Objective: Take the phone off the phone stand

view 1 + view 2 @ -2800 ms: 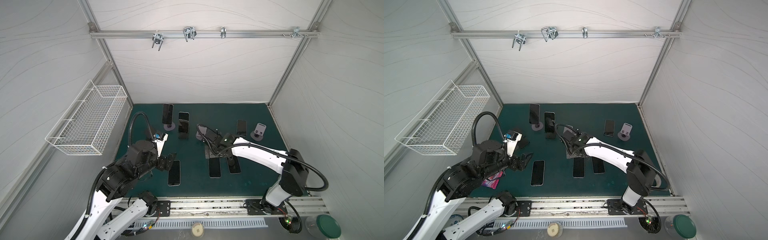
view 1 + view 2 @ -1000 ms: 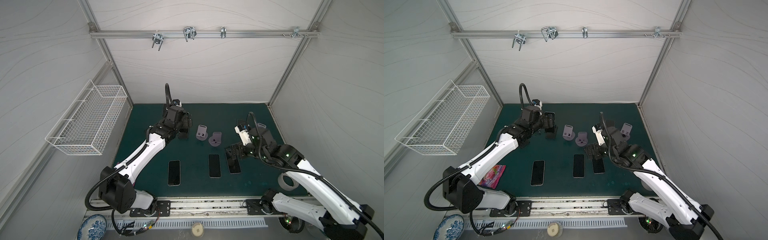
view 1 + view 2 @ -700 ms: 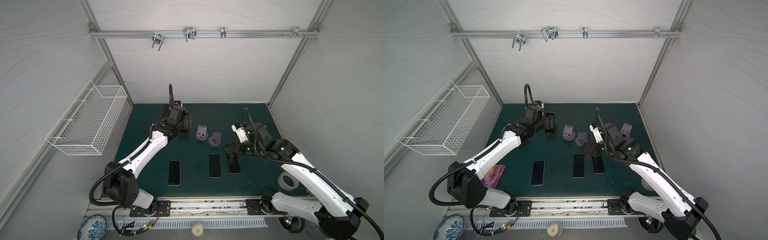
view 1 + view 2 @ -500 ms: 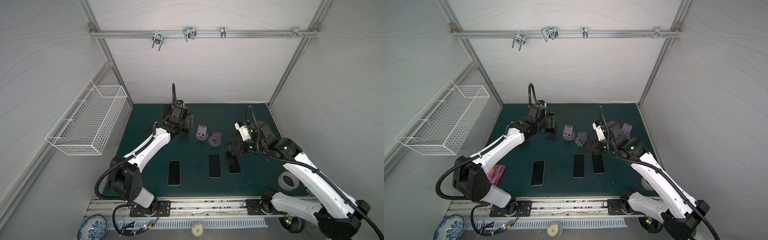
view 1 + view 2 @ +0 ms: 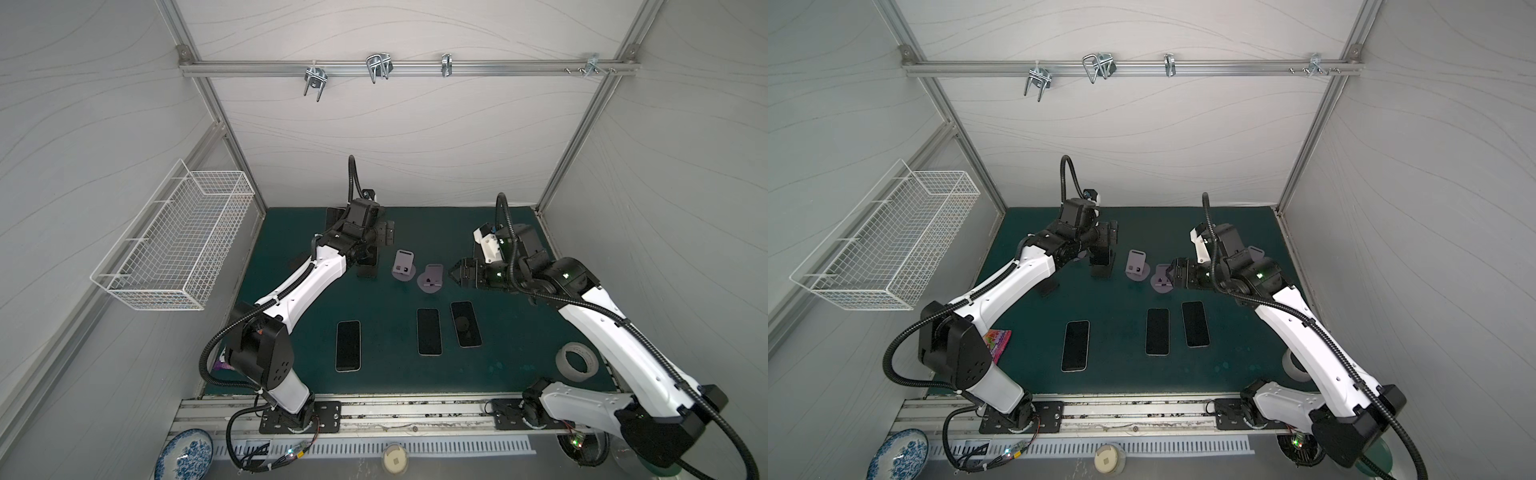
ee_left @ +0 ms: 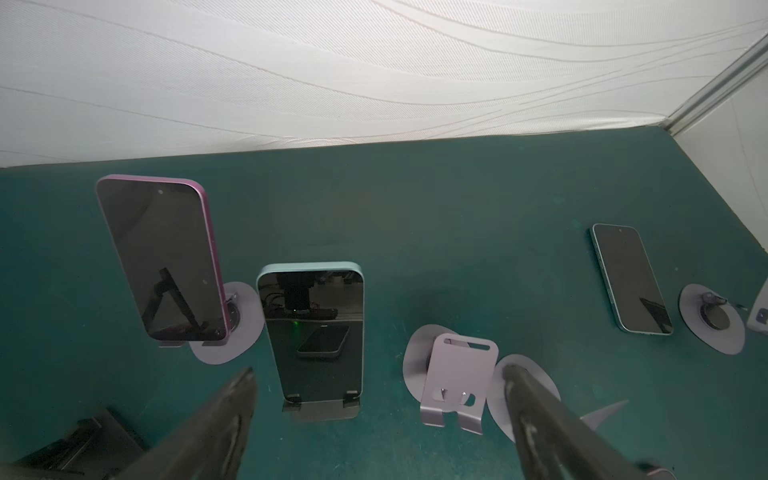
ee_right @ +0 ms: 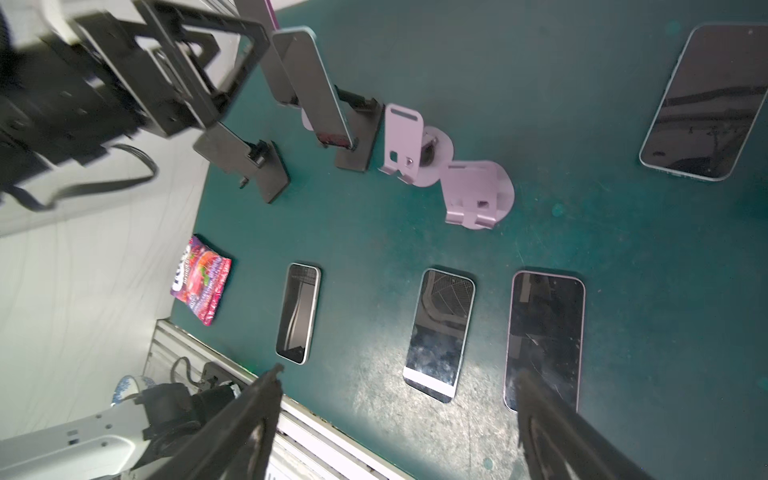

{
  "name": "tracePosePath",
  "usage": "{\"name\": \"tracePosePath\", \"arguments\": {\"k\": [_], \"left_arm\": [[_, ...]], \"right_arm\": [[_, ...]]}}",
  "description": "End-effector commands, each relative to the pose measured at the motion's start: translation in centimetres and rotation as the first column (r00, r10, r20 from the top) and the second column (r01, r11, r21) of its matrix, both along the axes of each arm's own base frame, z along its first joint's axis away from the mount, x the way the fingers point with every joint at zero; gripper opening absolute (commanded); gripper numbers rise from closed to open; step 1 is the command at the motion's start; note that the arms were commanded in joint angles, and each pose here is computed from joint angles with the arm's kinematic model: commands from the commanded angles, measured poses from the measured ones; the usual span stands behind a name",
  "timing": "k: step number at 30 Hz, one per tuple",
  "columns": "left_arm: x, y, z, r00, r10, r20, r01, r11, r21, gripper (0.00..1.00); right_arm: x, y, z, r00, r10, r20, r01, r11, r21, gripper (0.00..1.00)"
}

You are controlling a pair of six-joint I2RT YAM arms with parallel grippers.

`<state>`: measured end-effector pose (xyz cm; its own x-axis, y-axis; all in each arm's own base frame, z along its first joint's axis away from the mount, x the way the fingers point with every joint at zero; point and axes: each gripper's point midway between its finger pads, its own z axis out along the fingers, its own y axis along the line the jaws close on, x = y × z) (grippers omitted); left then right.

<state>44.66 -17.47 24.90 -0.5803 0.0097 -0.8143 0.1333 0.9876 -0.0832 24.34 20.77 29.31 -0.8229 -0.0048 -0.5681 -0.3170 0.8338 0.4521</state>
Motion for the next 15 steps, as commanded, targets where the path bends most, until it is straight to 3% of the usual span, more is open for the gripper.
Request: {"name": "tracePosePath", "arguments": {"k": [1,10,15], "left_arm": [[0.6,0.7,1.0,0.999,0.031,0.031,-0.032,0.999,0.013,0.94],[0.6,1.2,-0.1,1.0,-0.005,-0.016,0.007,0.995,0.096,0.98],[1.0,1.8,0.0,1.0,0.001,-0.013,0.001,0.994,0.108,0.98]], "right_arm": [[-1.4,-0.5,0.3,0.999,0.007,-0.05,-0.007,1.0,0.003,0.89],[-4.8,-0.5,1.6,0.992,0.065,-0.107,-0.055,0.994,0.099,0.89],[-5.9,-2.5,2.4,0.999,0.038,-0.027,-0.036,0.997,0.071,0.89]]}}
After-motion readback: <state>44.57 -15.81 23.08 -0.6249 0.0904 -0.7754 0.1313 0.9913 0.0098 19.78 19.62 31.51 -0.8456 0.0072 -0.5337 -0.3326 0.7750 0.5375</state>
